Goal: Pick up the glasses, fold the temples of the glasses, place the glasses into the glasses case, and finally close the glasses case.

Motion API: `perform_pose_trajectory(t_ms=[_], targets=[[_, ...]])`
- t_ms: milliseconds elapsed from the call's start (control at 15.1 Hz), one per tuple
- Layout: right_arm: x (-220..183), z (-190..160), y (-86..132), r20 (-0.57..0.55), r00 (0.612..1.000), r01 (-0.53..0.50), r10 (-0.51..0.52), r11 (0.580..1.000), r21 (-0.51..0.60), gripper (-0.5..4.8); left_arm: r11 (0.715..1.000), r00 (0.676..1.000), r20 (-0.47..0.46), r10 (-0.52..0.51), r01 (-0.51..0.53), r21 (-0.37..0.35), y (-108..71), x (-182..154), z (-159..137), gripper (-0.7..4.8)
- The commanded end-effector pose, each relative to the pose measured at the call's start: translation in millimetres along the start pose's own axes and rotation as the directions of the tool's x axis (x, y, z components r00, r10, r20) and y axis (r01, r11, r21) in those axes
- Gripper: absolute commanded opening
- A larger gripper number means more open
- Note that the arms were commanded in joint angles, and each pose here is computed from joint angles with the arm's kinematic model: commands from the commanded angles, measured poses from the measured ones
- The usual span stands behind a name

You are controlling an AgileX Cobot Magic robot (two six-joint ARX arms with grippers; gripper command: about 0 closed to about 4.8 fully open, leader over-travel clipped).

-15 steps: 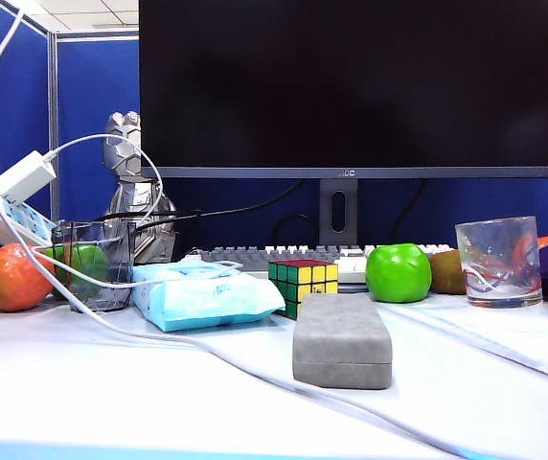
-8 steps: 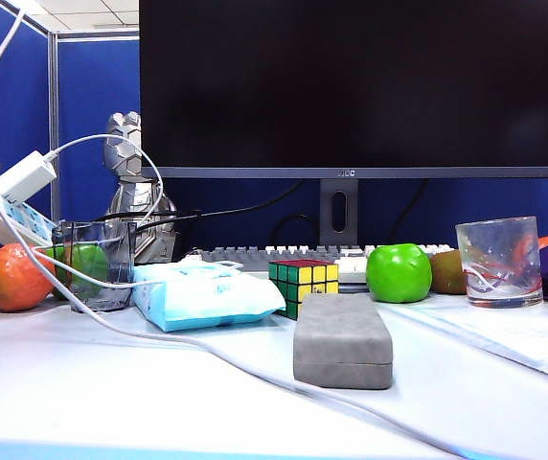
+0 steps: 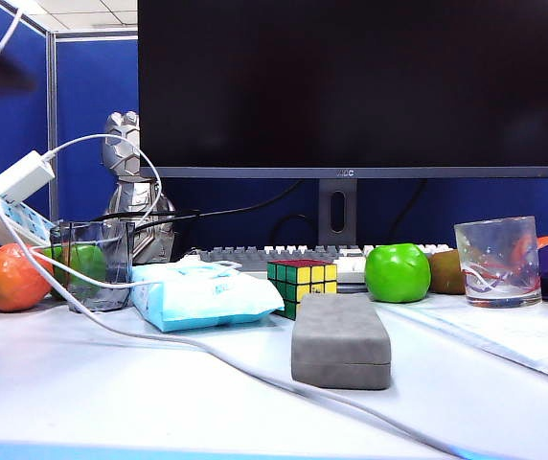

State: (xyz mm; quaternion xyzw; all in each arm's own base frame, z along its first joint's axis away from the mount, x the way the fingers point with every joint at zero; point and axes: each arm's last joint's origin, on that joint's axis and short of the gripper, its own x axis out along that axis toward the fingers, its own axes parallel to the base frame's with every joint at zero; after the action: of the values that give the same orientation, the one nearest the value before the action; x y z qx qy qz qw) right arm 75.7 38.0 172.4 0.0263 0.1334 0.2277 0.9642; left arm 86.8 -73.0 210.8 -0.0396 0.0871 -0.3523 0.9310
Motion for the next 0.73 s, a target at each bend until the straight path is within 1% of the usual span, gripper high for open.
perform_pose_trajectory(t_ms=[66,133,199,265,331,464,530,663,729], targets=[[-0.7,2.6,0.4,0.019,1.000,-0.006,0.006,1.000,0.000,0.00,0.993,0.993,0.028,0.119,-0.119,0.017,13.0,-3.7,-17.8,-0.06],[-0.7,2.6,0.4,0.019,1.000,-0.005,0.005,1.000,0.000,0.00,0.972,0.971,0.052,0.233,-0.234,0.022,25.4,-7.8,-22.4,-0.06],[-0.7,2.6,0.4,0.019,1.000,-0.005,0.005,1.000,0.000,0.00,0.960,0.959,0.060,0.276,-0.278,0.024,30.1,-9.6,-23.1,-0.05],[-0.7,2.5,0.3,0.019,1.000,-0.004,0.004,1.000,0.000,0.00,0.937,0.938,0.055,0.343,-0.345,0.047,37.7,-11.0,-27.2,-0.06],[-0.7,2.6,0.4,0.019,1.000,-0.004,0.004,1.000,0.000,0.00,0.890,0.891,0.020,0.454,-0.455,0.035,47.2,-11.0,-41.5,-0.06],[-0.7,2.6,0.4,0.019,1.000,-0.005,0.005,1.000,0.000,0.00,0.882,0.883,0.004,0.470,-0.470,0.031,50.0,-8.9,-55.8,-0.06],[-0.7,2.6,0.4,0.019,1.000,-0.005,0.005,1.000,0.000,0.00,0.880,0.880,-0.002,0.475,-0.475,0.026,50.5,-9.3,-56.1,-0.06],[-0.7,2.5,0.4,0.019,1.000,-0.005,0.005,1.000,0.000,0.00,0.862,0.862,0.024,0.506,-0.507,0.016,54.1,-12.7,-53.9,-0.05],[-0.7,2.6,0.4,0.019,1.000,-0.005,0.005,1.000,0.000,0.00,0.862,0.860,0.063,0.506,-0.507,-0.005,57.4,-19.3,-51.4,-0.05]])
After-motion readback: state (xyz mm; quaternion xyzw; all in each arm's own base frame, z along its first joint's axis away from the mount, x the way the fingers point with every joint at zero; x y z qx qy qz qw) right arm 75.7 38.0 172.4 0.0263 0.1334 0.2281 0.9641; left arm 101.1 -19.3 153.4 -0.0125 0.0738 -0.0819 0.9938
